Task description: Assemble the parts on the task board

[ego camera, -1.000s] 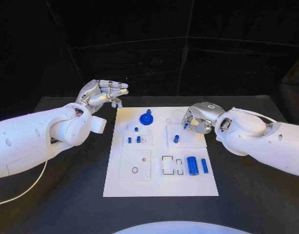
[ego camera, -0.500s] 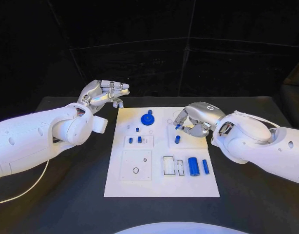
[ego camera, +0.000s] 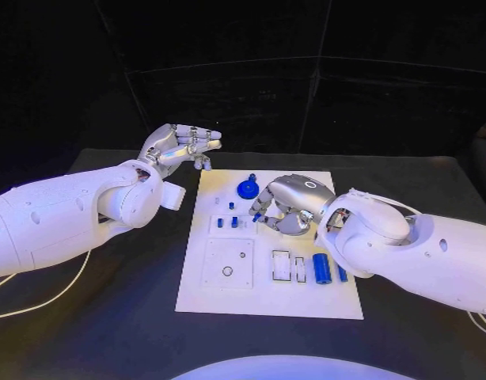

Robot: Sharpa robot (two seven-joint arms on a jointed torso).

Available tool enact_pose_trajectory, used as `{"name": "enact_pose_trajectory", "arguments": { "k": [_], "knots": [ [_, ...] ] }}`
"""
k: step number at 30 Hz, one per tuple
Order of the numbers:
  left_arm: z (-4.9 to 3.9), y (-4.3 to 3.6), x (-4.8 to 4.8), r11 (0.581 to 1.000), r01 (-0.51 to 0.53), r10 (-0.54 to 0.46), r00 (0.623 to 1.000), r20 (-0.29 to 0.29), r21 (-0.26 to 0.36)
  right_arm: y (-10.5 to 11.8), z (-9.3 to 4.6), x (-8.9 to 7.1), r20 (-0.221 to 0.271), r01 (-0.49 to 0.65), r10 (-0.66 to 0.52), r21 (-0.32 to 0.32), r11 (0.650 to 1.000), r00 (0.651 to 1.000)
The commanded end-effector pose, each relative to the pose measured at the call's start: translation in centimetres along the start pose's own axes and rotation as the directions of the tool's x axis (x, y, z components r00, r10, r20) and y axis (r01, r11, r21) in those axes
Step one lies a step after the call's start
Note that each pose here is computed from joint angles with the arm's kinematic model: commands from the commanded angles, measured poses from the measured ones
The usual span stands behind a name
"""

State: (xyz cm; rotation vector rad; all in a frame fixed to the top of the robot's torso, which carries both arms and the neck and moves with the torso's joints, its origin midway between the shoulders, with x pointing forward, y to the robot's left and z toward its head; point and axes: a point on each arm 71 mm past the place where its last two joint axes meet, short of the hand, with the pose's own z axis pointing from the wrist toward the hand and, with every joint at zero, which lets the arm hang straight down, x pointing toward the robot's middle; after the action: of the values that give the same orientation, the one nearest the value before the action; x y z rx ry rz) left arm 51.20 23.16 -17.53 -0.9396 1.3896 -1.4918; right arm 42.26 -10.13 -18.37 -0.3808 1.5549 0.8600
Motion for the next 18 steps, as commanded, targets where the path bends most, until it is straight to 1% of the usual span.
{"name": "enact_pose_trajectory", "arguments": {
  "k": [1,5,9,12,18],
  "knots": [
    [0.08,-0.11,0.28,1.000,0.011,-0.011,1.000,-0.013,0.003,0.5,0.0,1.2,-0.053,0.025,-0.026,-0.029,0.999,0.998],
    [0.14,-0.11,0.44,1.000,0.013,-0.013,1.000,-0.017,0.004,1.1,0.2,3.0,-0.104,0.043,-0.048,-0.048,0.998,0.993],
    [0.24,-0.10,0.64,1.000,0.015,-0.015,1.000,-0.021,0.006,1.5,0.4,4.3,-0.142,0.051,-0.059,-0.058,0.997,0.988],
    [0.28,-0.10,0.74,1.000,0.016,-0.016,1.000,-0.024,0.005,1.6,0.5,4.8,-0.158,0.056,-0.065,-0.061,0.997,0.985],
    [0.31,-0.09,0.78,1.000,0.017,-0.017,1.000,-0.025,0.004,2.2,0.5,5.7,-0.168,0.076,-0.089,-0.081,0.994,0.982]
  ]
}}
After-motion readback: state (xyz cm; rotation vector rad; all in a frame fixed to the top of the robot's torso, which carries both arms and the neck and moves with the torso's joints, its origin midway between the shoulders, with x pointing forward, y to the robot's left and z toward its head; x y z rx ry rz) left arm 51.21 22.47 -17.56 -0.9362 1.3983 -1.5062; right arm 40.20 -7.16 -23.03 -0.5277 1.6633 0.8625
